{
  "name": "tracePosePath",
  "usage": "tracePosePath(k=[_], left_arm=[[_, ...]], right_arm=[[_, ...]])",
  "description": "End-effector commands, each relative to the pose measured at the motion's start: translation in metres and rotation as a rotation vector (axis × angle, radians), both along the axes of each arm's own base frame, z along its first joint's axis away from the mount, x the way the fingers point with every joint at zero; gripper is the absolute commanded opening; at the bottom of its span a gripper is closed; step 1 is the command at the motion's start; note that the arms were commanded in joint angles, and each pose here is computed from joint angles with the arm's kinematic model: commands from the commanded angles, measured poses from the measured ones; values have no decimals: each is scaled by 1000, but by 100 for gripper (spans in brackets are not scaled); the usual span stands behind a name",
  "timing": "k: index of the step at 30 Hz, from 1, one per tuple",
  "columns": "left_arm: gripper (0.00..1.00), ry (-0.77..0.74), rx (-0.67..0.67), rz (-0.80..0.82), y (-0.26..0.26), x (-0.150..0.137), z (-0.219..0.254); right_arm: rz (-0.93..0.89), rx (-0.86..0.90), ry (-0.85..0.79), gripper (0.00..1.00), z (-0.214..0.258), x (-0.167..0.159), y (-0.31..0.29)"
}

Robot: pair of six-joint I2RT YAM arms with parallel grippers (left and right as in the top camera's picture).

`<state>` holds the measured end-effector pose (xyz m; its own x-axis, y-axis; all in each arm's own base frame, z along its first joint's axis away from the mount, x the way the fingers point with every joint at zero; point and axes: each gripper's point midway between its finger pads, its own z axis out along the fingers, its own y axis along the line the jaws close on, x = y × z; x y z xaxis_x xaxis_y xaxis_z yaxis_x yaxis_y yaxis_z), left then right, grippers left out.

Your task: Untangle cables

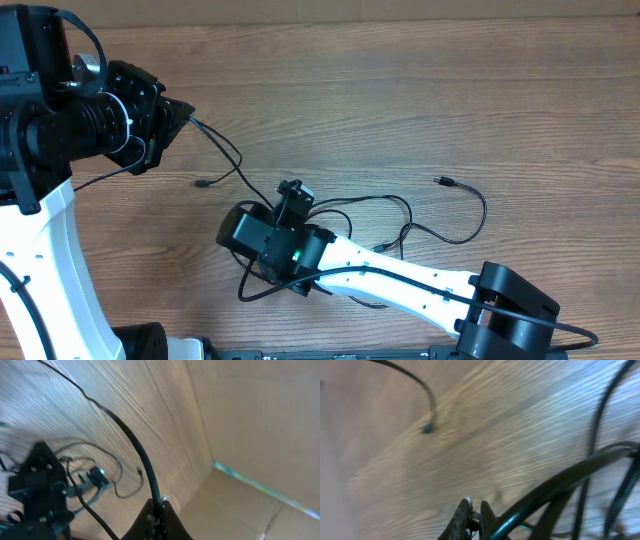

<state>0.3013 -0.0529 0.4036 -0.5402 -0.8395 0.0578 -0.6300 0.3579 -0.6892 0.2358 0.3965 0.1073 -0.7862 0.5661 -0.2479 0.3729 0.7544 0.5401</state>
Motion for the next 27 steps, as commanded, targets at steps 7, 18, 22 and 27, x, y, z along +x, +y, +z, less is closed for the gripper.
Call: tracePosePath(k=[7, 18, 22, 27], left_arm=[[4, -71, 52, -18, 7, 6, 9], [4, -327, -271, 17, 39, 23, 81], [4, -344, -275, 63, 58, 22, 84], [4, -370, -221, 121, 76, 27, 84]], right_arm=[[-114, -271, -77, 4, 21, 8, -83], [-326, -532, 46, 4, 13, 26, -188], [-341, -558, 61, 4, 13, 42, -207], [-240, -541, 90, 4, 9, 65, -212]])
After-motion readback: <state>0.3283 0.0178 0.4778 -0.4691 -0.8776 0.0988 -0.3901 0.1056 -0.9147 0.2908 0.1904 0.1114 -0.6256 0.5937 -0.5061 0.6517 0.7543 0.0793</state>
